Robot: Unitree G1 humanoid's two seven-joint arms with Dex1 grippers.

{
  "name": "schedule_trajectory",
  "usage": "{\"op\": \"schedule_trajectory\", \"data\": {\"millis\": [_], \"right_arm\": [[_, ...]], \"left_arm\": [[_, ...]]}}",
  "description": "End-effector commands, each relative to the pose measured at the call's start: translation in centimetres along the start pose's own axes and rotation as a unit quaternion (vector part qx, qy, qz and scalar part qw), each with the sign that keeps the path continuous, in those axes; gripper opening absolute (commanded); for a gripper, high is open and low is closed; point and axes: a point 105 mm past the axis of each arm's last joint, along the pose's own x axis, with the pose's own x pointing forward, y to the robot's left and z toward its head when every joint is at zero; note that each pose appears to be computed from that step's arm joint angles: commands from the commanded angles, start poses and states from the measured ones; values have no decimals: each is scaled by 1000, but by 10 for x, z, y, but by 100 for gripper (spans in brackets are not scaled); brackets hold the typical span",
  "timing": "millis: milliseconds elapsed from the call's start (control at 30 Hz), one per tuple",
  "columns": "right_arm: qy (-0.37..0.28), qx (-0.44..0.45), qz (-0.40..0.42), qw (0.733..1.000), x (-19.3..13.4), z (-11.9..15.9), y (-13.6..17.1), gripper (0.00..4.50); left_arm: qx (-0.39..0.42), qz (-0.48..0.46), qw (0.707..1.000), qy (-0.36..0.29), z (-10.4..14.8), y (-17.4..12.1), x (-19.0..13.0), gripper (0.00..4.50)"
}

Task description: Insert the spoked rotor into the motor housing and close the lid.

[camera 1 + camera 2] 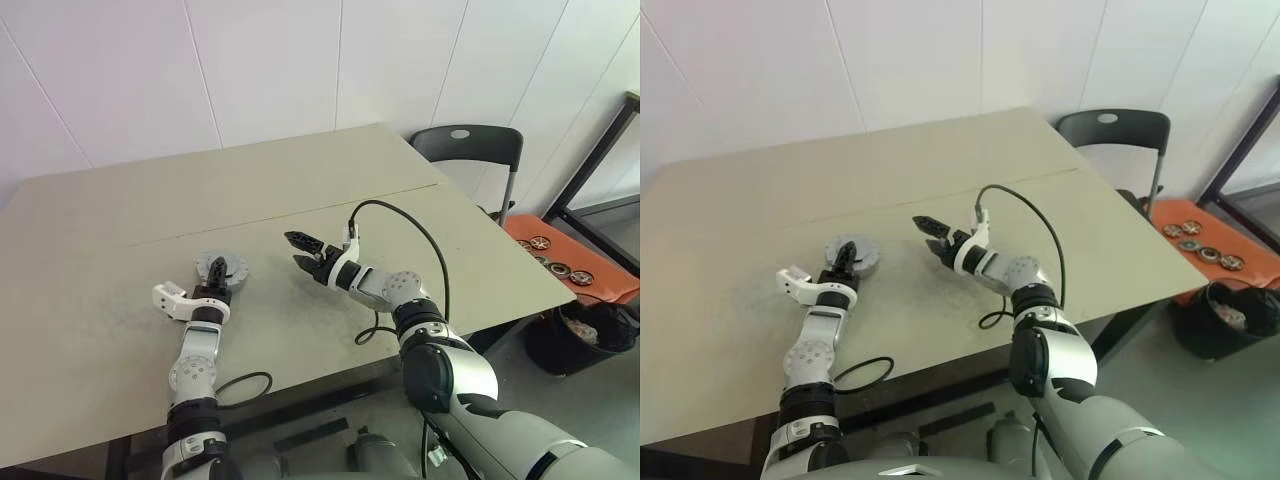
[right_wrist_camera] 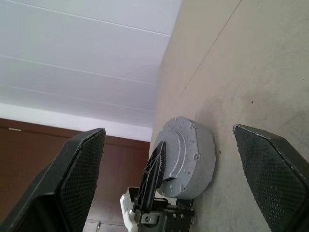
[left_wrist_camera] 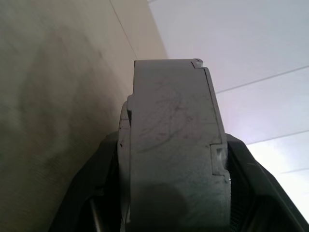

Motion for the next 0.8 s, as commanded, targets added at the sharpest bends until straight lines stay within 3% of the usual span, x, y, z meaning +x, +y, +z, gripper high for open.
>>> {"op": "schedule_trajectory", "data": {"millis": [33,233,433,733,800], "right_arm": [[-1,-12,27,1000,6,3,15,443],[3,-11,28,1000,7,1,16,443],[5,-10,28,1000,7,0,16,443],[6,-11,26,1000,7,-1,15,443],[5,-12,24,1000,7,-1,14,446]], "left_arm": [[29,24,993,-109,60,14,-7,239],[79,78,970,-215,108,33,-21,239],[108,119,951,-262,130,47,-31,239],[126,176,942,-256,127,67,-37,239],[133,191,939,-255,125,71,-38,291]]}}
